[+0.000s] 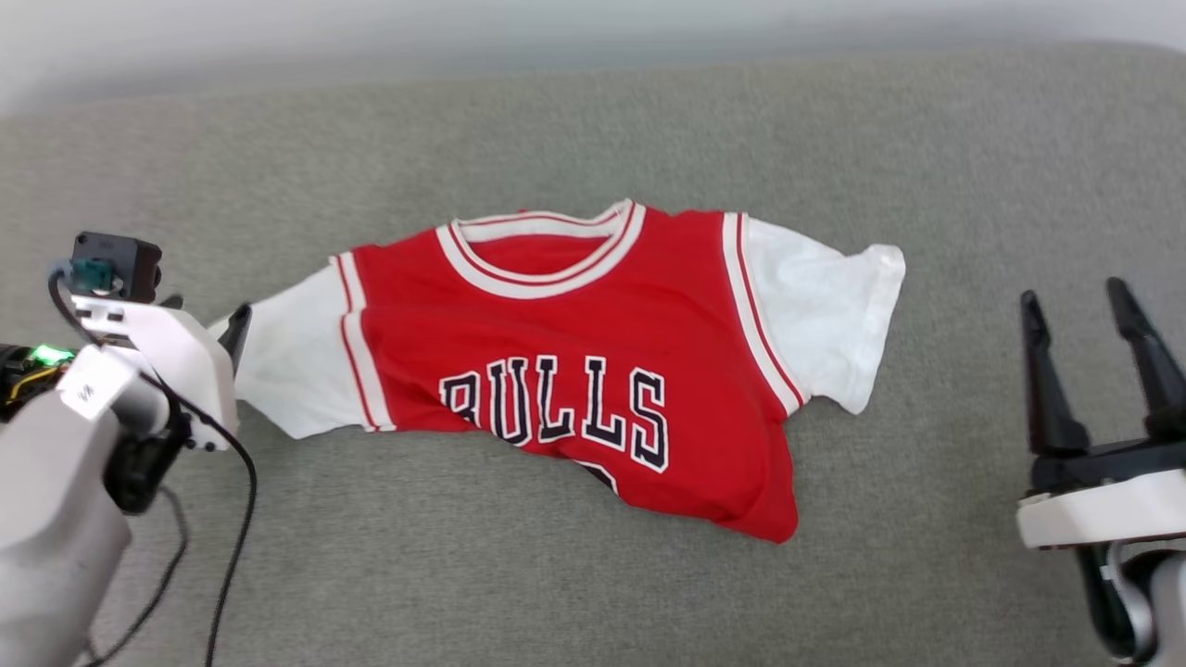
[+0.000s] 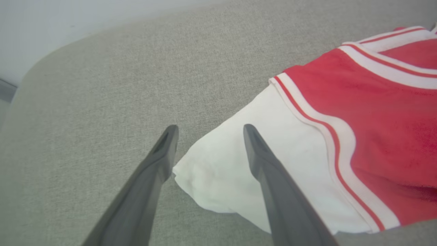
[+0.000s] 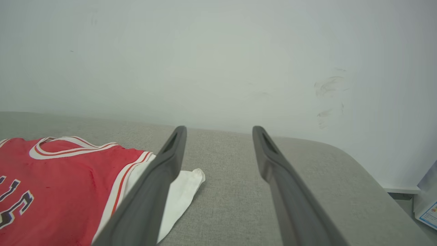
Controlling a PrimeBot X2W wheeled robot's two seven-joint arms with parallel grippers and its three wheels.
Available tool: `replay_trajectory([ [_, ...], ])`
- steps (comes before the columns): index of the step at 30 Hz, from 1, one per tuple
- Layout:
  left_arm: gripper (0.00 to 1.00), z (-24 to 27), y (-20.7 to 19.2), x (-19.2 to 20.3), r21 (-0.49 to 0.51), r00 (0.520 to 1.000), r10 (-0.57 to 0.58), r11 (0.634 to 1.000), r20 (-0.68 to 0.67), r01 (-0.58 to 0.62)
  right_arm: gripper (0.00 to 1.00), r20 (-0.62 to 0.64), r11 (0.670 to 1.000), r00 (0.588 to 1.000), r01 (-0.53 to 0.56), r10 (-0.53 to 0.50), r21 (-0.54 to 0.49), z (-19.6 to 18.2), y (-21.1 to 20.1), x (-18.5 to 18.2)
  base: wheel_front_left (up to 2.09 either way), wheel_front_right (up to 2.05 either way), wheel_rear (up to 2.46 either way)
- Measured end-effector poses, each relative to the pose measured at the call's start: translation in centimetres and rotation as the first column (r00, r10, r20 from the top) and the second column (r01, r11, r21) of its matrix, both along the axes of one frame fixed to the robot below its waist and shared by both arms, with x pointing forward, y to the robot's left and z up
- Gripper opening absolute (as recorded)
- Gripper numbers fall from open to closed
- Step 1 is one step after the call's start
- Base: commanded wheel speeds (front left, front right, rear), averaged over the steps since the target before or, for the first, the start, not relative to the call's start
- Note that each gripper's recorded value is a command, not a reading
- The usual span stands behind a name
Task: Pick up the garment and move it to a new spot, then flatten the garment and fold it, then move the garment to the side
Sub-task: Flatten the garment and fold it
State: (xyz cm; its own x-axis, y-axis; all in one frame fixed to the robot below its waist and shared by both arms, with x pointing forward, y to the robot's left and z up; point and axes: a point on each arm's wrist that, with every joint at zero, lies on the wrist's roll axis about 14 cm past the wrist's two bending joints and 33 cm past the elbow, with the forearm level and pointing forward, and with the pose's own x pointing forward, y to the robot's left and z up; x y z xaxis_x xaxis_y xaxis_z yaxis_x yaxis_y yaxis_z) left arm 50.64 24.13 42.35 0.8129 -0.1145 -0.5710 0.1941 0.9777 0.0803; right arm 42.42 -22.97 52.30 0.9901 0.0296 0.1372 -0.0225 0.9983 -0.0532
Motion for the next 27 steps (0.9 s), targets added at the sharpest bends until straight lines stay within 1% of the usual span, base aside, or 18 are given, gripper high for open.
replay_trajectory([
  [2, 1.0, 1.9, 0.0, 0.1, -0.004, 0.993, 0.011, 1.0, 0.119, -0.011, 1.0, 0.023, 1.0, 1.0, -0.005, 0.006, -0.023, 1.0, -0.3, 0.0, 0.0, 0.0, 0.0],
  [5, 1.0, 4.0, -0.2, -0.7, -0.014, 0.967, 0.026, 1.0, 0.253, -0.023, 1.0, 0.056, 0.998, 0.998, -0.028, 0.031, -0.056, 2.6, -0.3, 0.3, 0.0, 0.0, 0.0],
  [9, 1.0, 7.0, -0.4, -1.9, -0.056, 0.907, 0.073, 0.997, 0.416, -0.055, 1.0, 0.087, 0.991, 0.993, -0.075, 0.085, -0.111, 5.2, 0.4, 1.3, 0.0, 0.0, 0.0],
  [12, 1.0, 8.7, -0.2, -3.0, -0.05, 0.862, 0.094, 0.996, 0.498, -0.079, 1.0, 0.053, 0.98, 0.988, -0.135, 0.144, -0.147, 6.0, 1.6, 2.2, 0.0, 0.0, 0.0],
  [17, 1.0, 10.6, -0.1, -4.7, -0.069, 0.801, 0.151, 0.988, 0.58, -0.136, 1.0, -0.101, 0.945, 0.965, -0.259, 0.243, -0.201, 5.0, 3.6, 3.2, 0.0, 0.0, 0.0],
  [19, 1.0, 11.4, -0.2, -5.4, -0.073, 0.775, 0.166, 0.985, 0.61, -0.154, 1.0, -0.183, 0.925, 0.945, -0.309, 0.272, -0.222, 4.0, 4.4, 3.4, 0.0, 0.0, 0.0],
  [22, 1.0, 12.3, -0.7, -6.5, -0.093, 0.736, 0.195, 0.98, 0.648, -0.178, 1.0, -0.329, 0.889, 0.894, -0.391, 0.305, -0.238, 1.6, 5.4, 3.2, 0.0, 0.0, 0.0],
  [25, 1.0, 12.0, -0.8, -7.9, -0.112, 0.72, 0.229, 0.972, 0.655, -0.208, 1.0, -0.463, 0.858, 0.832, -0.453, 0.308, -0.243, -0.6, 5.8, 2.9, 0.0, 0.0, 0.0],
  [27, 1.0, 11.9, -0.7, -8.6, -0.135, 0.707, 0.261, 0.964, 0.658, -0.231, 1.0, -0.559, 0.834, 0.774, -0.495, 0.297, -0.242, -2.4, 5.9, 2.3, 0.0, 0.0, 0.0],
])
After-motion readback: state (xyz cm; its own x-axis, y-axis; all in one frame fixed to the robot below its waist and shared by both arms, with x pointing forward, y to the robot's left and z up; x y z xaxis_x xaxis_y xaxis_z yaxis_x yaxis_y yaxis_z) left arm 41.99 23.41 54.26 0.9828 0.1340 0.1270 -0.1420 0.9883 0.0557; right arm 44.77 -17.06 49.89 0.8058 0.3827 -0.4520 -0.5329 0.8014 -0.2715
